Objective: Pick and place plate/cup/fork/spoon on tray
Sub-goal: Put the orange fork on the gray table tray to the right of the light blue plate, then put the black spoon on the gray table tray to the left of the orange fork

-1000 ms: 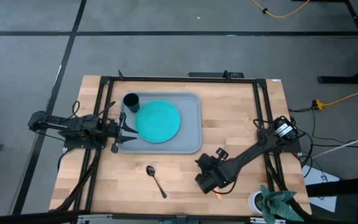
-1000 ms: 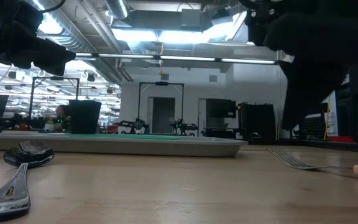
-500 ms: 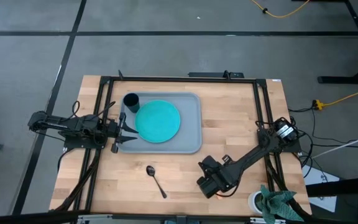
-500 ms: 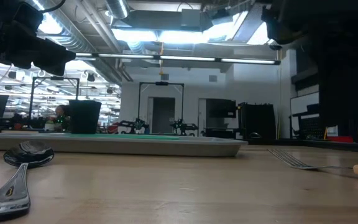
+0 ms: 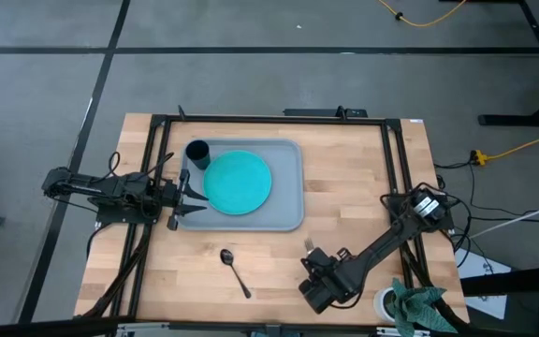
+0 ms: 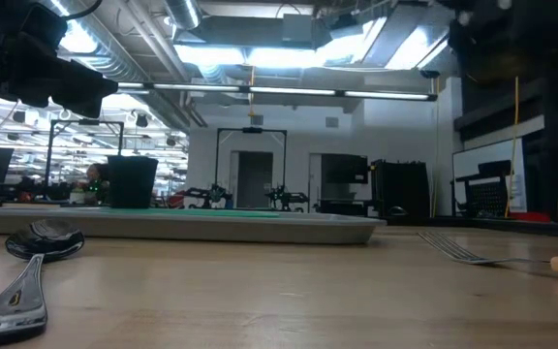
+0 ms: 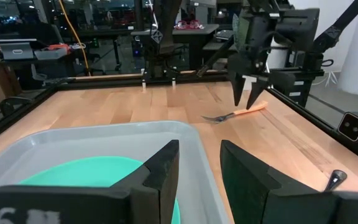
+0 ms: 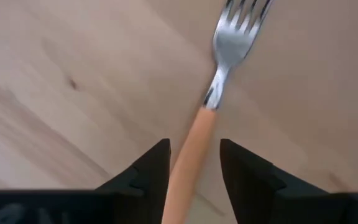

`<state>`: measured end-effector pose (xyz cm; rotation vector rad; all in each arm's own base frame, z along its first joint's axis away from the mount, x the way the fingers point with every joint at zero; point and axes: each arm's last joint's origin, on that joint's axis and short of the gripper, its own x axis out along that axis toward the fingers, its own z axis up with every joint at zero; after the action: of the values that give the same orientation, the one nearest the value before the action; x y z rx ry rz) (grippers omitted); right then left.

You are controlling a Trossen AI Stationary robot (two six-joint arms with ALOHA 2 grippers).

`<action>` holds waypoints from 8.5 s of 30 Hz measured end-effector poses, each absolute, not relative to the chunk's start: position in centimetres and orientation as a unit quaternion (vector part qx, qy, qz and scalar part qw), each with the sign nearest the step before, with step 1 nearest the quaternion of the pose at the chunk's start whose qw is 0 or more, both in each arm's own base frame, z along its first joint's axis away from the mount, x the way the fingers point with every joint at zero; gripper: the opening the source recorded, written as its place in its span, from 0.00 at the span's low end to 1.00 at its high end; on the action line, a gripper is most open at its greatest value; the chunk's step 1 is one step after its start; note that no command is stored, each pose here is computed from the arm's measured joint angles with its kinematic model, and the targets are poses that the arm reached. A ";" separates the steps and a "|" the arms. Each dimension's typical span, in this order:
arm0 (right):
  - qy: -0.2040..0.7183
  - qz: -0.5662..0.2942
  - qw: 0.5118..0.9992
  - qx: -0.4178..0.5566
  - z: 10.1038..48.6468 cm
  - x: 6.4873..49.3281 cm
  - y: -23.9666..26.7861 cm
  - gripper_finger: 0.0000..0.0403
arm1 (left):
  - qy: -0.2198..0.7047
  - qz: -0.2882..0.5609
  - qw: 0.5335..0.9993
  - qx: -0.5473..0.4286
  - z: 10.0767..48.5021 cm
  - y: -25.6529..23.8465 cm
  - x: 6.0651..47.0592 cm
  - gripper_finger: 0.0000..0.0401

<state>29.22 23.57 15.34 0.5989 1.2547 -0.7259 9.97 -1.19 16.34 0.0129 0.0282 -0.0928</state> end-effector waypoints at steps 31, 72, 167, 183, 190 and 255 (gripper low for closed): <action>0.574 -0.312 0.700 0.289 13.8 32.0 21.7 0.11 | 0.014 -0.047 0.999 0.006 16.3 -1.2 10.0 0.27; 0.395 -0.510 0.631 0.430 16.9 38.9 -0.7 0.11 | 0.014 -0.046 0.999 0.006 16.3 -1.2 10.0 0.27; 0.300 -0.183 0.863 0.363 23.8 40.8 19.5 0.26 | 0.014 -0.046 0.999 0.006 16.3 -1.2 10.0 0.27; 0.306 -0.108 0.868 0.376 23.6 47.8 24.3 0.26 | 0.014 -0.045 0.999 0.006 16.3 -1.2 10.0 0.27; 0.379 -0.181 0.824 0.381 19.8 47.6 24.5 0.26 | 0.014 -0.044 0.999 0.006 16.4 -1.2 10.0 0.27; 0.461 -0.288 0.780 0.310 13.9 47.4 22.4 0.26 | 0.014 -0.045 0.999 0.006 16.3 -1.2 10.0 0.27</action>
<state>47.39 22.41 13.91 0.6703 0.9973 -0.6231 9.97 -1.18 16.35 0.0129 0.0280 -0.0900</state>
